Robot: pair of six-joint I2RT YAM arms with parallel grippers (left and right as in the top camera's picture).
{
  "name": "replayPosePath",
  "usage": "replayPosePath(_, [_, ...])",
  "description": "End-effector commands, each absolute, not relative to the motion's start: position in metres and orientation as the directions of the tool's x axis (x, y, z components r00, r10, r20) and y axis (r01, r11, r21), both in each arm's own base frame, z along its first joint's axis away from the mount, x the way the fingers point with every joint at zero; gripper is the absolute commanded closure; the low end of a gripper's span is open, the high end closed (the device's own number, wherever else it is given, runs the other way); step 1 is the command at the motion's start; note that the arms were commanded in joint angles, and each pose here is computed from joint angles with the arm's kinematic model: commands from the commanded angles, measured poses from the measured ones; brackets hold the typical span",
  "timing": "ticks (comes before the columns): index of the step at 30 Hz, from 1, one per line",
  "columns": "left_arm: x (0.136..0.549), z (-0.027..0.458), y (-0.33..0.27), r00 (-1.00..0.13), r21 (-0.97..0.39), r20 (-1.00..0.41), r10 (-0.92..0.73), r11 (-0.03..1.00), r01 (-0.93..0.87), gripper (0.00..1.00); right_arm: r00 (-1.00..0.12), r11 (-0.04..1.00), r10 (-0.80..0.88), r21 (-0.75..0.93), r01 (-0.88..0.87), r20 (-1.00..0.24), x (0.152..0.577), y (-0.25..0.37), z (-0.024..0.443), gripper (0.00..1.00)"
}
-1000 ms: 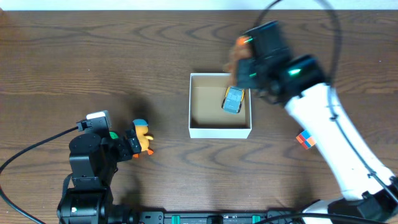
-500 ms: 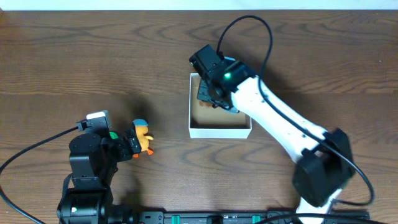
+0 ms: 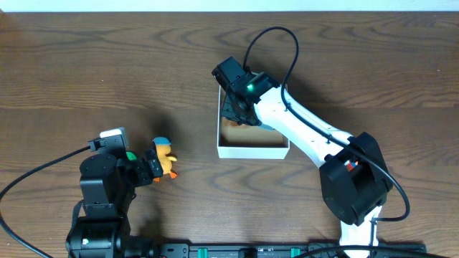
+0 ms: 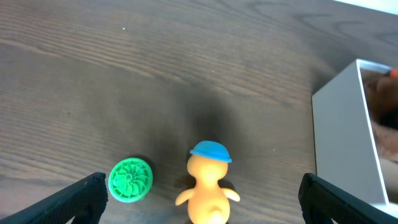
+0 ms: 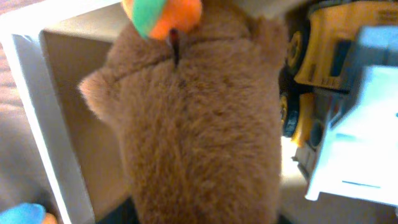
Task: Pack container
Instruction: 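Lower the teddy bear into the box and release it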
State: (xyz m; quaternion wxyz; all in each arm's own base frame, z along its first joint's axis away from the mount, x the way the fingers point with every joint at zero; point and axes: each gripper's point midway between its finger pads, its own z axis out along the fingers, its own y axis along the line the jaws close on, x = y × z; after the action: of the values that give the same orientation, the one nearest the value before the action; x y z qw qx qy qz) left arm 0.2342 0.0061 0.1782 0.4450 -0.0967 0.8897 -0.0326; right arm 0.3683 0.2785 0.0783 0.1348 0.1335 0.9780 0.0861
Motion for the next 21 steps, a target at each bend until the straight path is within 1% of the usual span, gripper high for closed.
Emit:
replayPosePath(1, [0.235, 0.188, 0.009, -0.567, -0.141, -0.798, -0.206, 0.978, -0.156, 0.02, -0.932, 0.958, 0.253, 0.2, 0.205, -0.261, 0.373, 0.282, 0.076, 0.47])
replayPosePath(5, [0.235, 0.188, 0.009, -0.568, -0.141, -0.797, -0.206, 0.978, -0.156, 0.02, -0.936, 0.964, 0.23, 0.193, 0.182, -0.265, 0.372, 0.282, 0.076, 0.4])
replayPosePath(8, [0.235, 0.188, 0.009, -0.568, -0.141, -0.797, -0.206, 0.978, -0.156, 0.02, -0.938, 0.966, 0.223, 0.189, 0.176, -0.265, 0.371, 0.282, 0.075, 0.41])
replayPosePath(11, [0.235, 0.188, 0.009, -0.569, -0.141, -0.796, -0.206, 0.978, -0.157, 0.02, -0.941, 0.968, 0.22, 0.179, 0.177, -0.257, 0.369, 0.28, 0.074, 0.45])
replayPosePath(13, [0.235, 0.188, 0.009, -0.569, -0.141, -0.796, -0.206, 0.978, -0.157, 0.02, -0.945, 0.97, 0.215, 0.167, 0.177, -0.247, 0.365, 0.279, 0.073, 0.46])
replayPosePath(16, [0.235, 0.188, 0.009, -0.569, -0.141, -0.796, -0.206, 0.978, -0.157, 0.02, -0.95, 0.974, 0.203, 0.15, 0.17, -0.237, 0.359, 0.279, 0.072, 0.46])
replayPosePath(19, [0.235, 0.188, 0.009, -0.569, -0.141, -0.796, -0.206, 0.978, -0.157, 0.02, -0.945, 0.98, 0.187, 0.118, 0.161, -0.267, 0.357, 0.278, 0.074, 0.44])
replayPosePath(21, [0.235, 0.188, 0.009, -0.569, -0.141, -0.796, -0.206, 0.978, -0.157, 0.02, -0.937, 0.983, 0.178, 0.105, 0.153, -0.302, 0.358, 0.279, 0.079, 0.4])
